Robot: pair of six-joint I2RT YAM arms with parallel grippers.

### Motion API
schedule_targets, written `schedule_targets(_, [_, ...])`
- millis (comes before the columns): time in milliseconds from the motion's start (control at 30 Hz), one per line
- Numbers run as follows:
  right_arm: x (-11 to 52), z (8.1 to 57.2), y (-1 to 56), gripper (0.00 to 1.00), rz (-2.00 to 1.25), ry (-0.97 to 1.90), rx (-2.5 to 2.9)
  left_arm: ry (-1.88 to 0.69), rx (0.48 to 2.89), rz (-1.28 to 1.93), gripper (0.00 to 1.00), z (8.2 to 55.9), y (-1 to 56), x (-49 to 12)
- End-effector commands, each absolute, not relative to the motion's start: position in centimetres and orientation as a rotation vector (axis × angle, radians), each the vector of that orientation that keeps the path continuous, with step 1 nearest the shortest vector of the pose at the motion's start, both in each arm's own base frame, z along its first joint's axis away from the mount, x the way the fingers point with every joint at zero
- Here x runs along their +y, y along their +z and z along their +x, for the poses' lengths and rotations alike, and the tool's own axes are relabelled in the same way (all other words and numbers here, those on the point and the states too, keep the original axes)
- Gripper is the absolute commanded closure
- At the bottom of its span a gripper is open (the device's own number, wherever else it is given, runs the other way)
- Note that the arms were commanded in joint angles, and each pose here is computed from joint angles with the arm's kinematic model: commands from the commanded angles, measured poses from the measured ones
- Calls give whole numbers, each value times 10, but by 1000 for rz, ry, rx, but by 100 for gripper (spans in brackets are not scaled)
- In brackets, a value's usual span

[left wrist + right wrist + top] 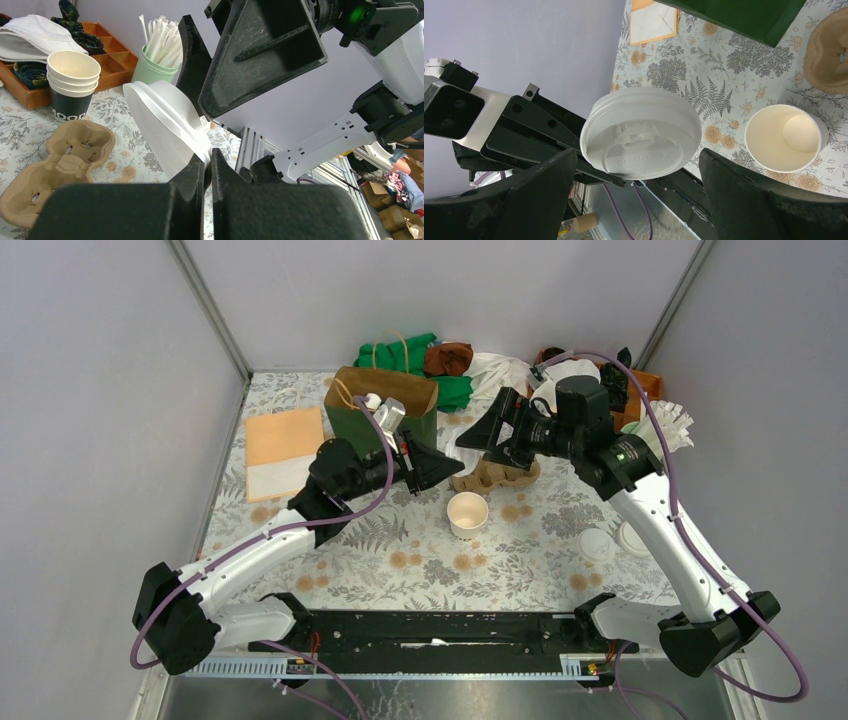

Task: Pack the takeout coffee
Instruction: Close the cup lid on the coffee cup.

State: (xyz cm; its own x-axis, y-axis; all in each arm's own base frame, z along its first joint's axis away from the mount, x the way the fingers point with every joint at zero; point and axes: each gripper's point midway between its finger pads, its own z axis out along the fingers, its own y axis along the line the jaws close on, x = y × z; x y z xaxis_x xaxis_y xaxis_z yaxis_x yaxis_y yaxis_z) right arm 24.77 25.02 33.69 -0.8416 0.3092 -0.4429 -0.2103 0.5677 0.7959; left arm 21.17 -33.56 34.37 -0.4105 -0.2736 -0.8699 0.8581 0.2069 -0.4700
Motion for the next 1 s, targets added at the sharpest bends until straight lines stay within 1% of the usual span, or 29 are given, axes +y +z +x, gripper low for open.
schedule_targets(0, [256, 239, 343, 0, 32, 1291, 2239, -1413, 1358, 593, 99, 212, 377, -334])
schedule_targets(133, [257, 241, 343, 3, 29, 1295, 2240, -1420, 1353, 597, 99, 211, 377, -334])
schedule_targets(333, [260, 242, 344, 9, 25, 1311, 2240, -1431, 1350, 603, 98, 210, 377, -335])
schedule_targets(433, [261, 242, 343, 8, 24, 1316, 2249, -1436, 1344, 604, 98, 209, 378, -335])
schedule_targets(533, [263, 242, 342, 4, 21, 1319, 2254, -1442, 1343, 613, 98, 208, 377, -337])
schedule_targets(600, [263, 243, 342, 5, 20, 1321, 2257, -1444, 1344, 614, 98, 208, 377, -337])
schedule_targets(667, [264, 243, 341, 9, 20, 1320, 2258, -1443, 1342, 614, 98, 208, 378, -336])
schedule_targets(833, [264, 242, 340, 10, 23, 1325, 2263, -1449, 1338, 617, 96, 207, 378, -337])
schedule_targets(900, [264, 242, 341, 14, 21, 1324, 2259, -1449, 1342, 616, 93, 208, 378, -338])
schedule_targets(967, [263, 242, 340, 16, 23, 1315, 2259, -1449, 1344, 616, 79, 207, 377, -337])
